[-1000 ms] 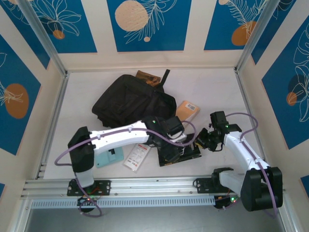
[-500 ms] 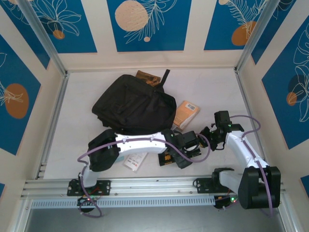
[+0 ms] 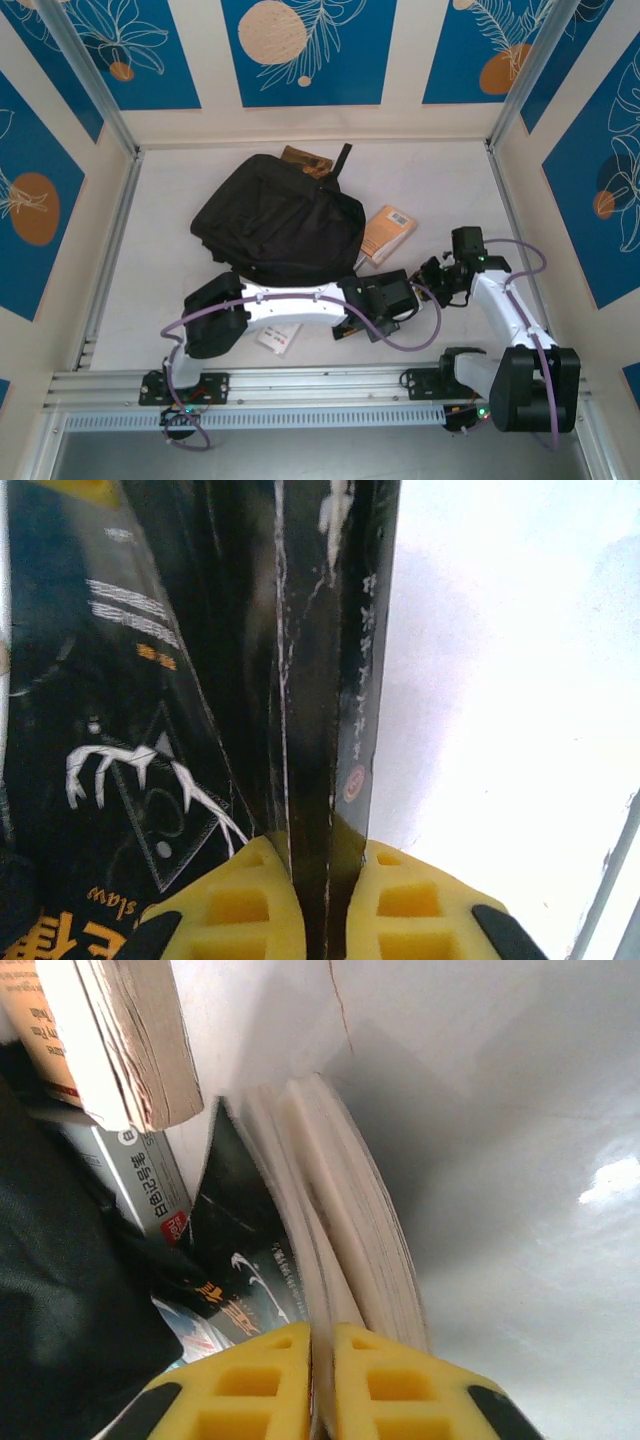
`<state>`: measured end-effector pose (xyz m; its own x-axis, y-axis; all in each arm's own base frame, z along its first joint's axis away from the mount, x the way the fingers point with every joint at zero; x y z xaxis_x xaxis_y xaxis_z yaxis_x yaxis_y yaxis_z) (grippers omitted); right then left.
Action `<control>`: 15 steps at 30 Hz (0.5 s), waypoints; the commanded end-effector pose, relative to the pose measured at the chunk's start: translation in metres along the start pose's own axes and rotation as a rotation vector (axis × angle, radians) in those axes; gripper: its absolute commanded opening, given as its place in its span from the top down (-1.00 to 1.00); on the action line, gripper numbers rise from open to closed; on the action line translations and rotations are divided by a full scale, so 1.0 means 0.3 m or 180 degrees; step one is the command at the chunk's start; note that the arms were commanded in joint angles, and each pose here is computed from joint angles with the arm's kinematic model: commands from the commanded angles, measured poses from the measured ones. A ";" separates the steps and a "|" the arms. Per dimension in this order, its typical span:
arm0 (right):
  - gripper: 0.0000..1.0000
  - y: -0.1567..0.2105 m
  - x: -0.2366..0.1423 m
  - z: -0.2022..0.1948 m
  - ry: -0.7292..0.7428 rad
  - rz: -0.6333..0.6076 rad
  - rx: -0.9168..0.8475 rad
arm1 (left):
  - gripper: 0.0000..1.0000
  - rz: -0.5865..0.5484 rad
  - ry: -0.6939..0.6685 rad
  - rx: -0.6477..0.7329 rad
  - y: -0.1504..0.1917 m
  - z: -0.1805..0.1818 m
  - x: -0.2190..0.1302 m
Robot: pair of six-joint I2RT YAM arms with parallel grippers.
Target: Pack books, pencil case, and school supplies into a backpack
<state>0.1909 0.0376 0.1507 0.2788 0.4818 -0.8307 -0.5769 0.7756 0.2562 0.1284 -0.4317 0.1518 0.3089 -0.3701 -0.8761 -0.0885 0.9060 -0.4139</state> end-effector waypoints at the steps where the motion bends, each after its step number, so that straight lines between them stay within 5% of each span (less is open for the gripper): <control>1: 0.36 0.027 -0.089 0.064 -0.0270 -0.0046 -0.0035 | 0.97 -0.0019 -0.0093 0.0032 0.016 0.033 -0.045; 6: -0.19 0.038 -0.217 0.105 -0.0288 -0.0544 -0.0121 | 1.00 -0.0255 -0.0294 -0.0063 -0.010 0.132 -0.199; 10: -0.25 0.052 -0.328 0.141 -0.0324 -0.0913 -0.0103 | 1.00 -0.0487 -0.0482 -0.0190 -0.015 0.242 -0.350; 15: -0.29 0.103 -0.438 0.208 -0.0658 -0.0903 -0.0161 | 1.00 -0.0928 -0.0833 -0.0232 -0.022 0.355 -0.575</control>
<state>0.1947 0.0231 0.2840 0.5805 0.3225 -0.7477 -0.5087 0.8606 -0.0238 0.1687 -0.3682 0.2716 0.4488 -0.4715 -0.7591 -0.1063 0.8153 -0.5692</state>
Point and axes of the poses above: each hand's point on the last joint's axis, 136 mm out from that joint toward the fingers, its own x axis out along the fingers, its own z axis along the line the jaws close on, y = z × x, the point moved 8 cm from there along -x, back along the fingers, and after that the axes turned 11 degrees about x, right-handed, at the moved point
